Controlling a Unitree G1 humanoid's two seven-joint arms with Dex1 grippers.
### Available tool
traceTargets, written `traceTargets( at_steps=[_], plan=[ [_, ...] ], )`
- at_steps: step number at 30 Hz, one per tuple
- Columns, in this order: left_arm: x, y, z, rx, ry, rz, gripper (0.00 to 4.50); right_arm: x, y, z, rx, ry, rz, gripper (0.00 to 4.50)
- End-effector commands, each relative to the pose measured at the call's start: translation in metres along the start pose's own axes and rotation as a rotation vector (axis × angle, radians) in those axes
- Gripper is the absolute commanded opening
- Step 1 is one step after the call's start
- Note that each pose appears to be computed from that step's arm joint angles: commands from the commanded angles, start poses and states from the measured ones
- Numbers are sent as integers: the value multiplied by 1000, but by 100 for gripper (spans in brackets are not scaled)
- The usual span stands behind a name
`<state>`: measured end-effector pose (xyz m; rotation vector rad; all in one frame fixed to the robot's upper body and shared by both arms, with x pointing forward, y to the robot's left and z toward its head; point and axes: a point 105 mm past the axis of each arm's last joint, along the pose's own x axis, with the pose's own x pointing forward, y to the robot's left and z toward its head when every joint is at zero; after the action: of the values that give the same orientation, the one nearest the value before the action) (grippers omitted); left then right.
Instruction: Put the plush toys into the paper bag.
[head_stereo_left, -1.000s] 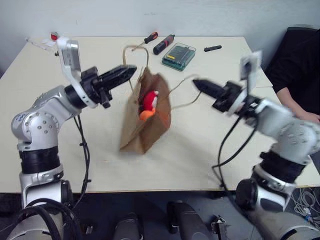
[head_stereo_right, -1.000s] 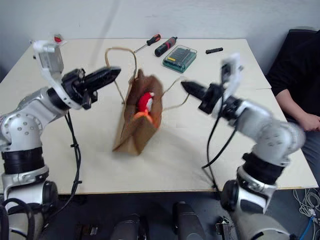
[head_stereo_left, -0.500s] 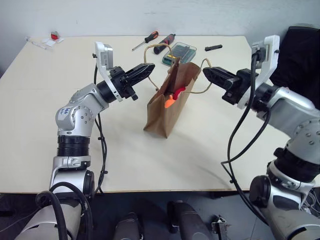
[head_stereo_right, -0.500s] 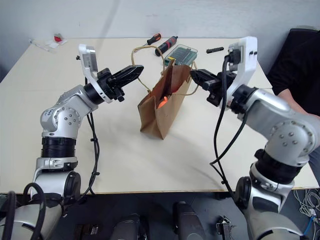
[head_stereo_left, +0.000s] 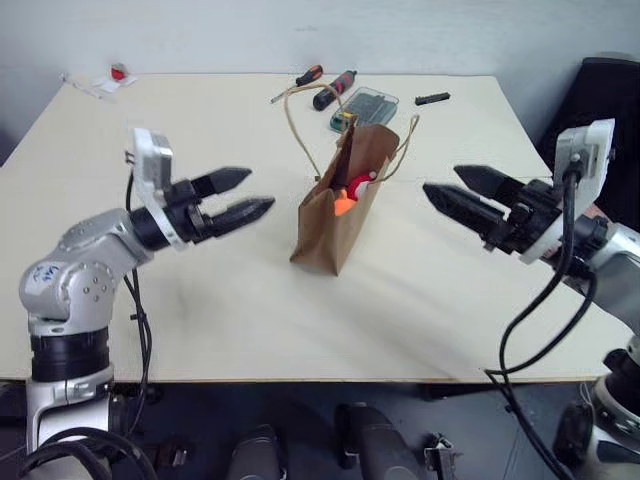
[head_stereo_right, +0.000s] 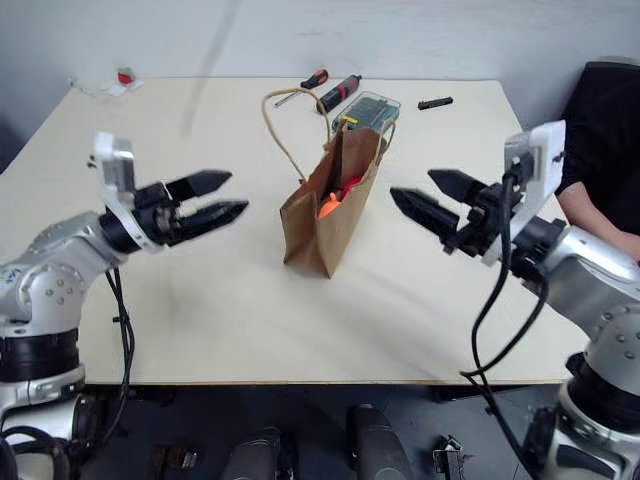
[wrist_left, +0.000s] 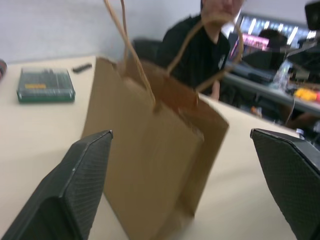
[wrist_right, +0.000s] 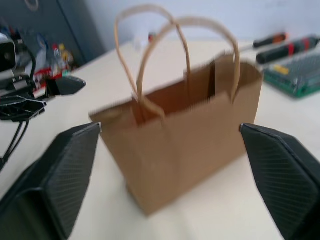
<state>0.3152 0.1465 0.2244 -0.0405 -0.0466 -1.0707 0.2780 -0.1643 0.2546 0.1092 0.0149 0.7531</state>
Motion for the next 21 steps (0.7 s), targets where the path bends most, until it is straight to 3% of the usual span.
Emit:
traceTargets(
  at_steps=[1, 3, 7, 16, 21],
  plan=[
    [18, -10, -8, 108, 15, -33, 450, 13, -8, -24, -93, 82, -52, 446],
    [27, -9, -9, 125, -19, -30, 450, 25, -19, -38, -101, 99, -102, 446],
    [42, -13, -17, 160, -28, -59, 450, 60, -11, -60, -128, 107, -52, 315],
    [69, -5, -25, 176, -47, 28, 450, 120, 16, -68, -181, 61, 50, 3],
    [82, 7, -32, 165, -42, 129, 450, 126, 17, -74, -188, 63, 69, 3]
  ],
)
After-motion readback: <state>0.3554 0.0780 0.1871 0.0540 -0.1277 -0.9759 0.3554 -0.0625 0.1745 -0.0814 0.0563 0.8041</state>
